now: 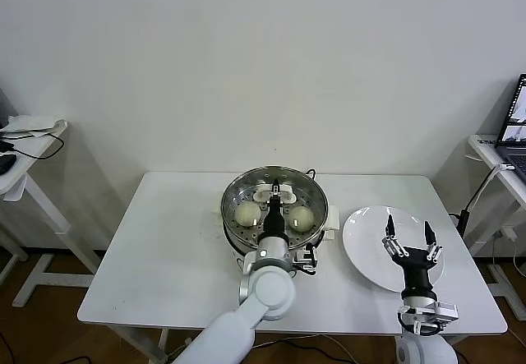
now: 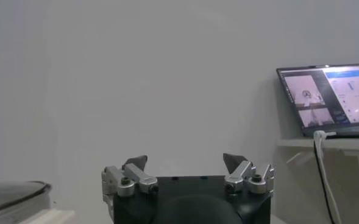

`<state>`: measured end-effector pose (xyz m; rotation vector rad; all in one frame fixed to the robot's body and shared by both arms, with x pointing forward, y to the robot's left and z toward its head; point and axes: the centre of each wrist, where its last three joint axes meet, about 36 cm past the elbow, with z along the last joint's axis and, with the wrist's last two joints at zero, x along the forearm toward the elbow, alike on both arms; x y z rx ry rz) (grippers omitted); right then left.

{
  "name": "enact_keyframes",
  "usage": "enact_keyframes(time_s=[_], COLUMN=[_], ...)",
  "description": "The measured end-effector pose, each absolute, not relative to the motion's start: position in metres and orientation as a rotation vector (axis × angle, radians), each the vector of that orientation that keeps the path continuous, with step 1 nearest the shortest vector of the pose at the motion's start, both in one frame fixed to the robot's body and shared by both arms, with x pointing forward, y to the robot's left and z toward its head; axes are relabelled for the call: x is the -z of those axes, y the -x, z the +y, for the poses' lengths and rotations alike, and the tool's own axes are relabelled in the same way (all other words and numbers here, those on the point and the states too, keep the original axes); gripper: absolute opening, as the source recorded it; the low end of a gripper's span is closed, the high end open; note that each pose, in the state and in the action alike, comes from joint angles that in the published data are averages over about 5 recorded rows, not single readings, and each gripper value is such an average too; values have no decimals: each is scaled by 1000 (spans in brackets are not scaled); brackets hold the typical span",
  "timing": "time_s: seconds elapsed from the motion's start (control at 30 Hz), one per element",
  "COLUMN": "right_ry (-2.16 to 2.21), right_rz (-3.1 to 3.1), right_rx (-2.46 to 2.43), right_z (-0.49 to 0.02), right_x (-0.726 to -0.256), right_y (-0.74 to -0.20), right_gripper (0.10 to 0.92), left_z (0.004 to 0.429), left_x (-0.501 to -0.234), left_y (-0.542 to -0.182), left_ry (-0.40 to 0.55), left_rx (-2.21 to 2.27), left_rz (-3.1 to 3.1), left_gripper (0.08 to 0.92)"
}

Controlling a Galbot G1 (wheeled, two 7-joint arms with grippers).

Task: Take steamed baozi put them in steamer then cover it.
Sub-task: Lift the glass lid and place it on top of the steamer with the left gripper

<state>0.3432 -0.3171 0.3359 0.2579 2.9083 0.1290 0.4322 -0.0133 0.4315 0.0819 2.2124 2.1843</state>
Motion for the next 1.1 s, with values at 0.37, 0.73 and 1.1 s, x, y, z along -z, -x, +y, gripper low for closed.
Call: enact_keyframes(time_s=[0.37,0.73,1.1], right_ry=[-254,-254,-253], right_rz=[2909,2910,2912], right_rx=[-125,-122,-118], right_z=[-318,-319,-320], right_x=[-336,-336,-335], right_y=[-343,-344,-344], right_gripper=[823,823,823], left_z=[-15,-15,-14], left_x=[-429,-427,-426], left_y=[-434,-433,-426], left_ry=[-72,-69,-67], left_rx=[-2192,-2189,-2170], left_rz=[2215,2225,2227], left_gripper=[189,193,472])
